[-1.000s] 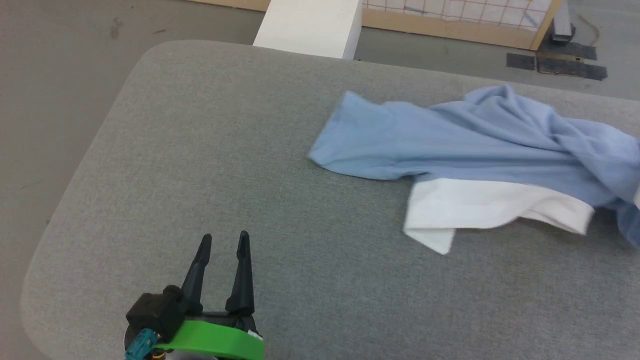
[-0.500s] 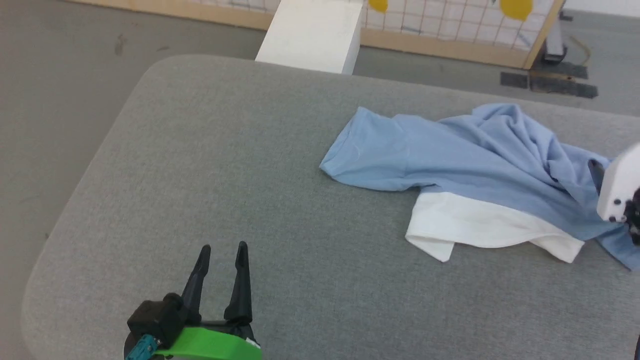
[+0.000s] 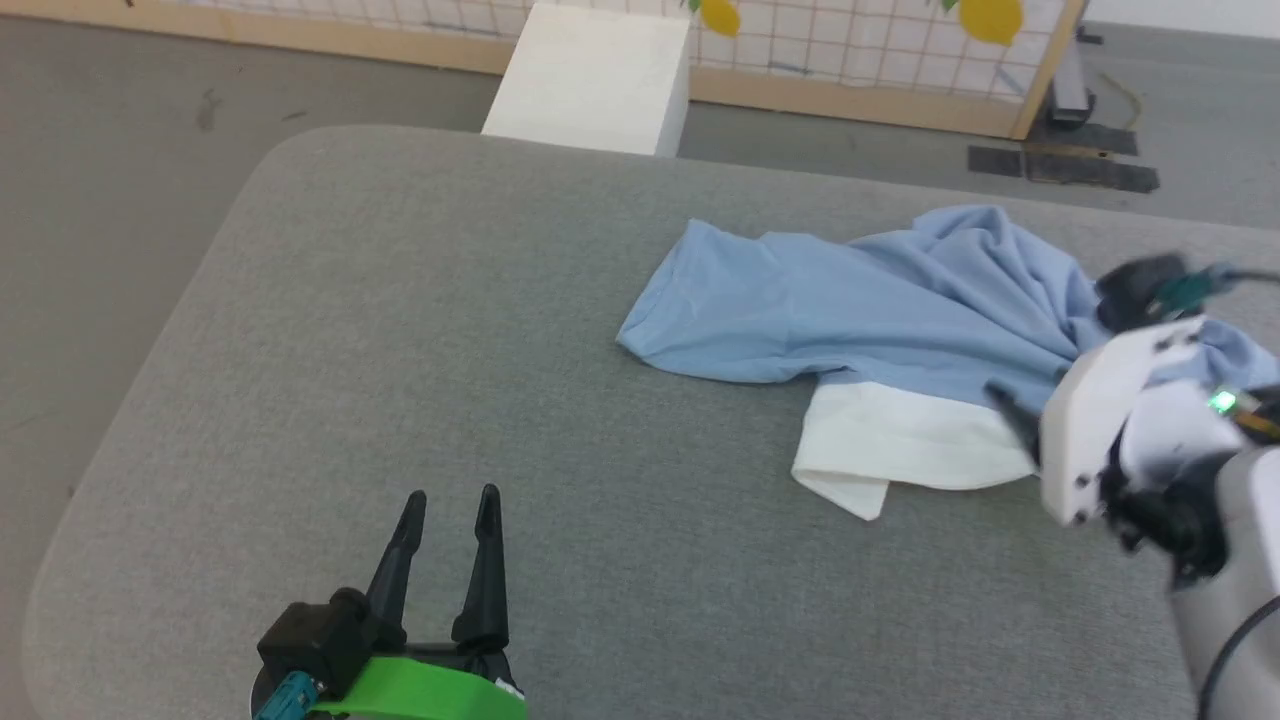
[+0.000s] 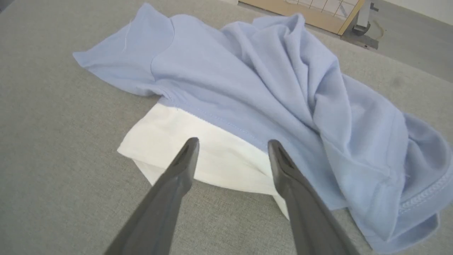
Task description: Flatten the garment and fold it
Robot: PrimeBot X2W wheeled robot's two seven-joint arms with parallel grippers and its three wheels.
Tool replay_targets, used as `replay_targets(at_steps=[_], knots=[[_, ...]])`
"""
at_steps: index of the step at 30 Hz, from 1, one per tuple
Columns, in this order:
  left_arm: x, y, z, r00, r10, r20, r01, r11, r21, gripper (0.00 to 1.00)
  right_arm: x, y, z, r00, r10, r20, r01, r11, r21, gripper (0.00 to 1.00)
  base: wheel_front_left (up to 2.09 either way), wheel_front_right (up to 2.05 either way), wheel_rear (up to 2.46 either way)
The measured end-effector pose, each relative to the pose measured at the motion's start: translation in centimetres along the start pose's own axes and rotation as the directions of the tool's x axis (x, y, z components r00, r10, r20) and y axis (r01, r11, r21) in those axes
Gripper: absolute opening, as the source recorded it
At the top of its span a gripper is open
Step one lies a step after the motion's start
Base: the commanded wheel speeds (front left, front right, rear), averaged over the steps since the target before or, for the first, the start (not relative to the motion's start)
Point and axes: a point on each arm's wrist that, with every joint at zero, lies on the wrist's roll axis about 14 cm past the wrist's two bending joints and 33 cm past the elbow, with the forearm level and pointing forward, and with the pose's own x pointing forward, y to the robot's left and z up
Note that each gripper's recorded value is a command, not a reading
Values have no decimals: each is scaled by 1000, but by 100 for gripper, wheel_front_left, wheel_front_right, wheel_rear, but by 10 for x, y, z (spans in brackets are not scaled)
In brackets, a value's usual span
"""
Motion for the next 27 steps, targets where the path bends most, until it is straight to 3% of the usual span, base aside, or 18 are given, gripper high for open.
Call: replay_targets(at_steps=[6, 9, 12, 14, 15, 16, 21, 27], knots=[[-2, 10, -2, 999, 34, -9, -34, 999, 9, 100, 29, 36, -38, 990, 99, -100, -105, 993, -55, 100, 0, 0, 0], [-2, 15, -1, 999, 51, -7, -51, 999, 14, 100, 42, 47, -47, 986, 126, -106, -136, 986, -95, 100, 0, 0, 0], [-4, 21, -1, 997, 72, -10, -72, 997, 20, 100, 54, 52, -71, 971, 129, -200, -156, 980, -125, 100, 0, 0, 0], [-6, 24, -2, 997, 81, -13, -81, 996, 22, 100, 59, 54, -83, 959, 127, -252, -166, 977, -138, 40, 0, 0, 0], [-6, 25, -2, 996, 85, -14, -84, 996, 23, 100, 61, 54, -85, 956, 126, -266, -169, 975, -143, 29, 0, 0, 0], [-6, 25, -2, 996, 86, -15, -86, 996, 24, 100, 62, 54, -84, 956, 127, -263, -168, 975, -142, 0, 0, 0, 0], [-4, 23, -2, 997, 78, -14, -78, 997, 21, 100, 65, 51, -64, 972, 128, -194, -156, 978, -137, 0, 0, 0, 0], [1, 15, -2, 999, 47, -10, -47, 999, 14, 100, 52, 66, -18, 979, 199, -45, -203, 974, -99, 0, 0, 0, 0]])
